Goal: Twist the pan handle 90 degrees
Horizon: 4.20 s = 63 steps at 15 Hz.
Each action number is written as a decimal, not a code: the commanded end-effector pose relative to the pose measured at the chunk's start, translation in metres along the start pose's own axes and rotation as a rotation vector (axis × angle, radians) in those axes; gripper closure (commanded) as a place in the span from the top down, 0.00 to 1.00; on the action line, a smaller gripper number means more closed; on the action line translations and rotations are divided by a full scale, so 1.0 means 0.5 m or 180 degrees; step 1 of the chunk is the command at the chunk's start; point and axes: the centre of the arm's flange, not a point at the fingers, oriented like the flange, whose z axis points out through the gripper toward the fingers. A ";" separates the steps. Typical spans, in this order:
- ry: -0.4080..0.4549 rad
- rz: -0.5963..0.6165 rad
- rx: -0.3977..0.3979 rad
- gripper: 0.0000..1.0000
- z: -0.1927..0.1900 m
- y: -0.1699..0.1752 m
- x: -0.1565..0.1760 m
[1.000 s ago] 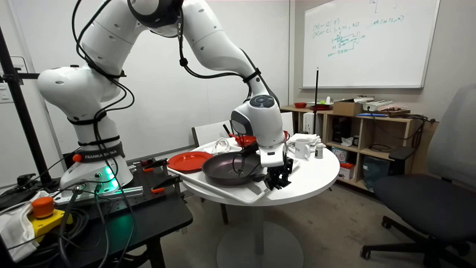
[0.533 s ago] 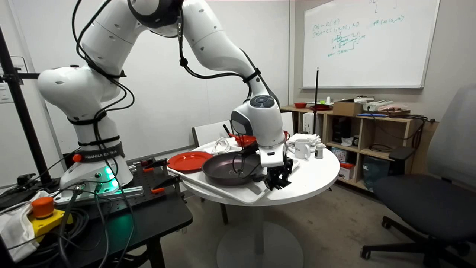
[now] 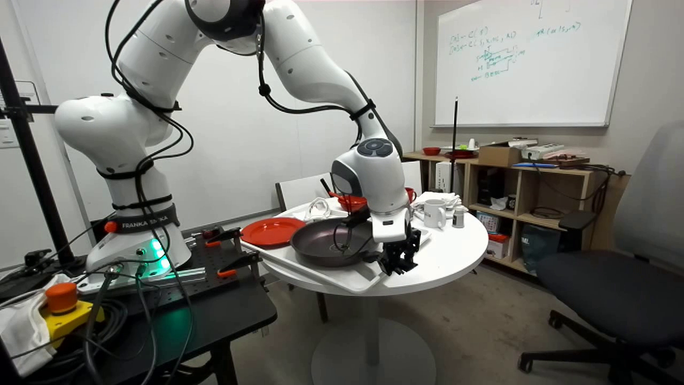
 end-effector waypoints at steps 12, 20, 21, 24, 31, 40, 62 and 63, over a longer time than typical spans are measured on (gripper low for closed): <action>-0.0052 0.0388 0.0198 0.08 -0.006 0.015 0.051; -0.0247 0.0697 0.0356 0.08 -0.001 0.001 0.065; -0.0264 0.0718 0.0374 0.08 0.000 -0.002 0.066; -0.0321 0.0780 0.0390 0.08 0.008 -0.014 0.065; -0.0458 0.1013 0.0404 0.08 0.030 -0.049 0.066; -0.0607 0.1398 0.0470 0.08 0.046 -0.077 0.097; -0.0621 0.1581 0.0677 0.08 0.067 -0.106 0.050; -0.0620 0.1580 0.0680 0.08 0.066 -0.105 0.051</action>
